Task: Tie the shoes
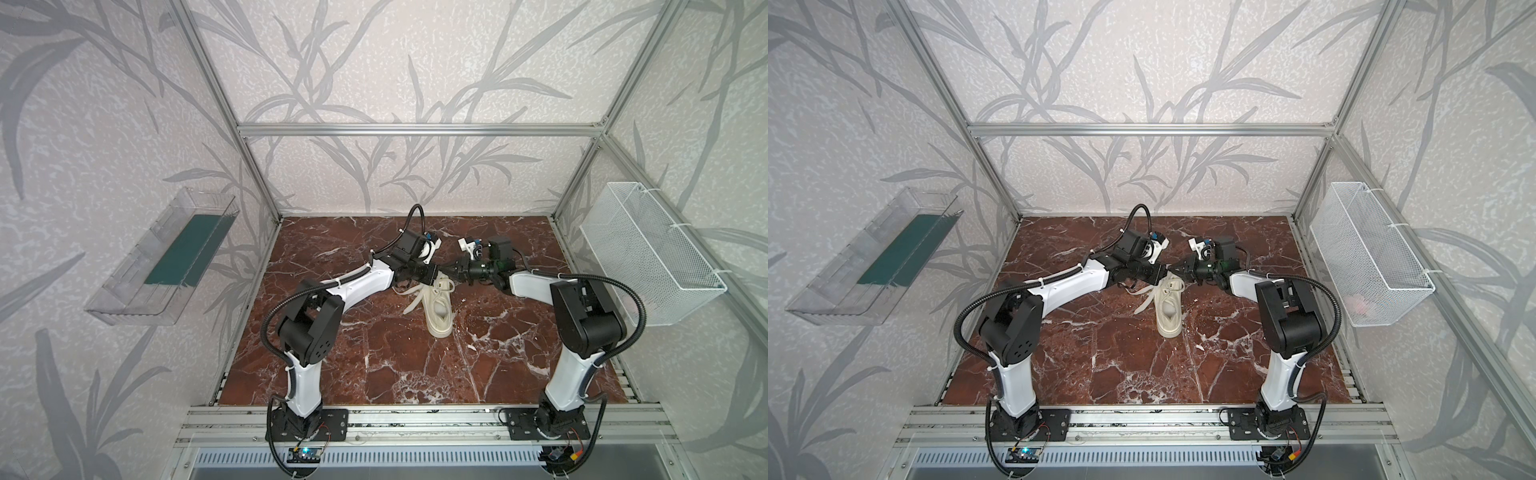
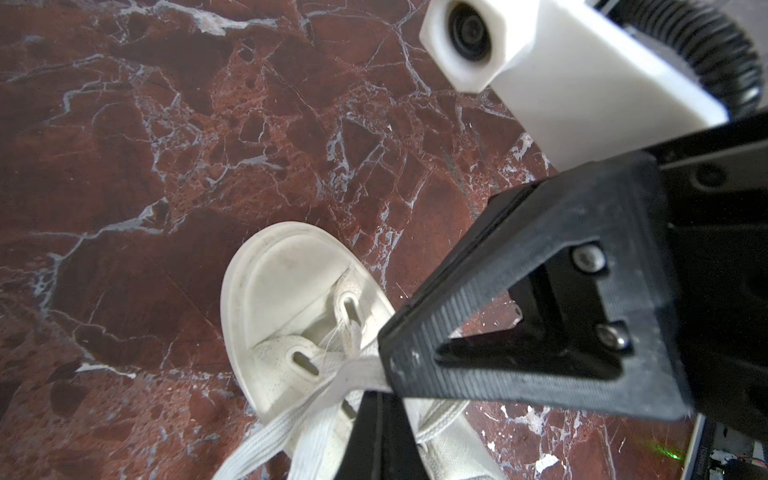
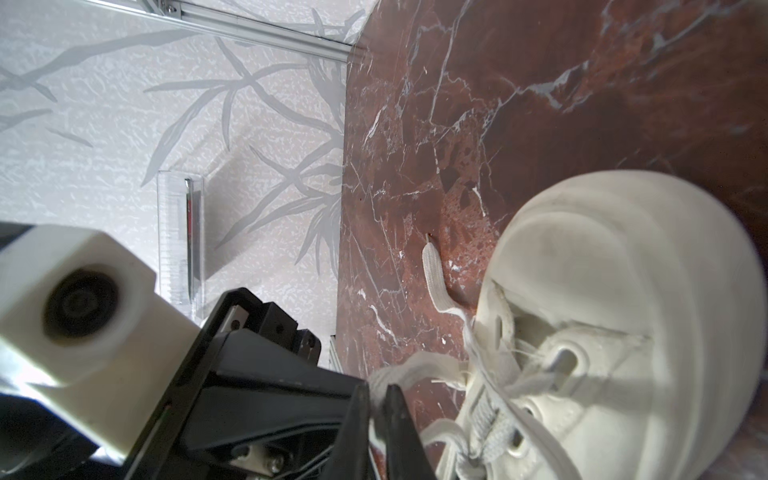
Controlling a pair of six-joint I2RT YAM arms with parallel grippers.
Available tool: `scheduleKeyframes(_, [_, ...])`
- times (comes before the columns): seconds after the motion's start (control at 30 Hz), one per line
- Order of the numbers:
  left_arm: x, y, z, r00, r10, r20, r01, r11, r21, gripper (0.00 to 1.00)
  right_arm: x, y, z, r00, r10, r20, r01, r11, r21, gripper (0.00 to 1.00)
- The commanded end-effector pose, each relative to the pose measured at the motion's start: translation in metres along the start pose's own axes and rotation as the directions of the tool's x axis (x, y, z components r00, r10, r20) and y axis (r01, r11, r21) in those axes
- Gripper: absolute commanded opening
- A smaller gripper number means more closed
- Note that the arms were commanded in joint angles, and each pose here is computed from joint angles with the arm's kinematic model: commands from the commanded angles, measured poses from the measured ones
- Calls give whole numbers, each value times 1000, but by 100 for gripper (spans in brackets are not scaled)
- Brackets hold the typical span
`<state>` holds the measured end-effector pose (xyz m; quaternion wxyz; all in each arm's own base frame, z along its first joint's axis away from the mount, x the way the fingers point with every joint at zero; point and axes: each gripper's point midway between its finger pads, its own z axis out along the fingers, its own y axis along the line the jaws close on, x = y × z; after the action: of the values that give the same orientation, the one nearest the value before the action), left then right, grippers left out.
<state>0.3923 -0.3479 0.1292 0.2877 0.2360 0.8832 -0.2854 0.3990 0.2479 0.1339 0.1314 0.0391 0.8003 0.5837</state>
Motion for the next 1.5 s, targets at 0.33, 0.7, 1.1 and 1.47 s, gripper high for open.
scheduleKeyframes(0.33, [-7,11,-19,999,19,35,-18,1000,-14,9,2,-8,-6,1000,-3,-10,4,1000,11,0])
scheduleKeyframes(0.7, [1,37,-29,987,163,-2,-163,986,-21,25,7,2,-11,999,-26,-46,25,1000,-8,0])
scheduleKeyframes(1.1, [6,42,-9,926,372,-61,-364,925,111,29,37,20,-23,976,-121,-181,122,993,-7,0])
scheduleKeyframes(1.47, [16,50,7,912,399,-94,-386,913,131,32,49,33,-19,955,-155,-254,147,988,-50,0])
